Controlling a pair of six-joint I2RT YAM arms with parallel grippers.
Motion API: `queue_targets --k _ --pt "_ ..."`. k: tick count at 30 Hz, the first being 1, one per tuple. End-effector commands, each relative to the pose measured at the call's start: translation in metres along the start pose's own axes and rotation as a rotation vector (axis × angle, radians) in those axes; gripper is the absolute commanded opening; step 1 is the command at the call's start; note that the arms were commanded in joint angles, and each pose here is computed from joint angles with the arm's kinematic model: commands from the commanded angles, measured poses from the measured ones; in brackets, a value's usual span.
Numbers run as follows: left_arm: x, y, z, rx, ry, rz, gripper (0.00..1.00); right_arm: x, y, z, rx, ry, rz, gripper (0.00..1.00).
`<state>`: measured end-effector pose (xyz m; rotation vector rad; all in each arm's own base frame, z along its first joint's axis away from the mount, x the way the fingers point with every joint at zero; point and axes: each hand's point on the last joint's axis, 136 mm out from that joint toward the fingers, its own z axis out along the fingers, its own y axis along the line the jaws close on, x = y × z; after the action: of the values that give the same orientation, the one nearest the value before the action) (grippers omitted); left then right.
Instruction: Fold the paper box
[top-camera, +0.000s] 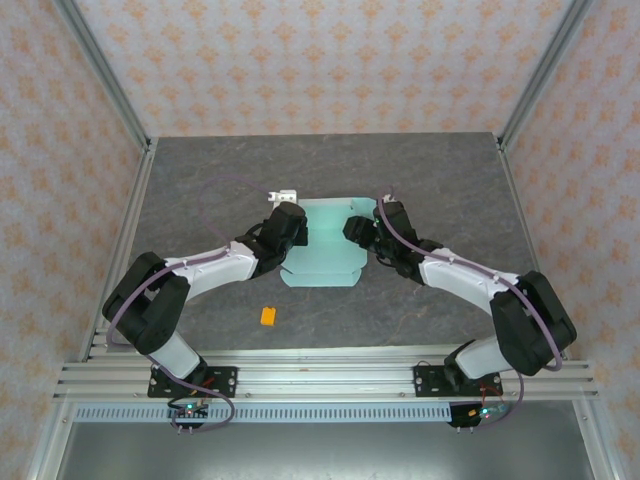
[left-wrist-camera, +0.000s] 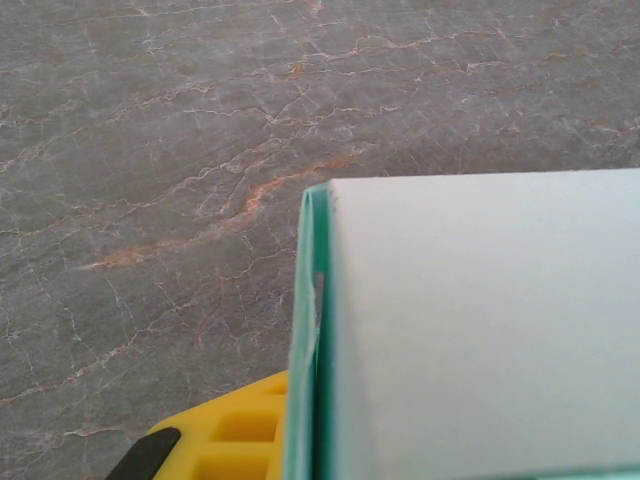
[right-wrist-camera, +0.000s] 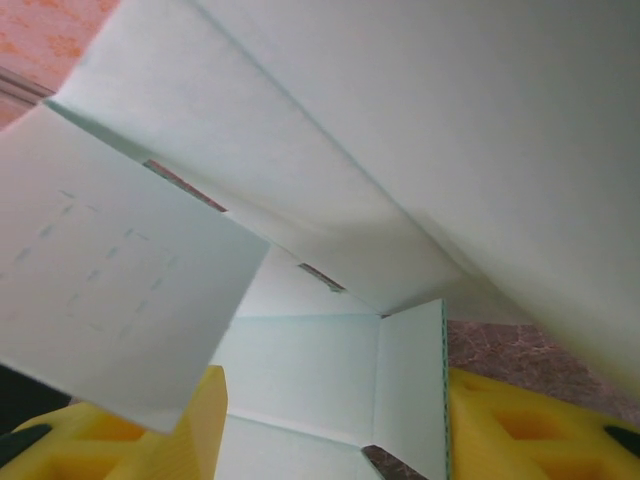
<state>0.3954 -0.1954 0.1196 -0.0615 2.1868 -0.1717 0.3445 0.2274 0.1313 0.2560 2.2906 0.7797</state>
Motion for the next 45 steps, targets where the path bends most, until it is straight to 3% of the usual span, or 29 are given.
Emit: queue_targets --k 1,18,27,34,45 --pt "-0.01 -0.005 -0.001 0.014 -0.019 -0.028 0.0 0.0 0.018 -0.005 -0.065 -0.005 -0.043 0.53" --pt "-0.008 -0.011 0.001 0.026 -0.013 -0.022 0.0 0.024 0.037 0.012 -0.129 0.096 -0.09 0.41" --pt "-0.004 -0.009 0.002 0.018 -0.006 -0.017 0.0 0.037 0.04 0.019 -0.13 0.148 -0.108 0.39" --pt "-0.004 0.0 0.004 -0.01 -0.015 -0.028 0.0 0.008 0.028 -0.014 -0.062 0.088 -0.2 0.44" --pt "-0.016 0.01 0.002 -0.003 -0.017 -0.057 0.0 -0.019 0.022 -0.09 -0.056 0.158 -0.361 0.56"
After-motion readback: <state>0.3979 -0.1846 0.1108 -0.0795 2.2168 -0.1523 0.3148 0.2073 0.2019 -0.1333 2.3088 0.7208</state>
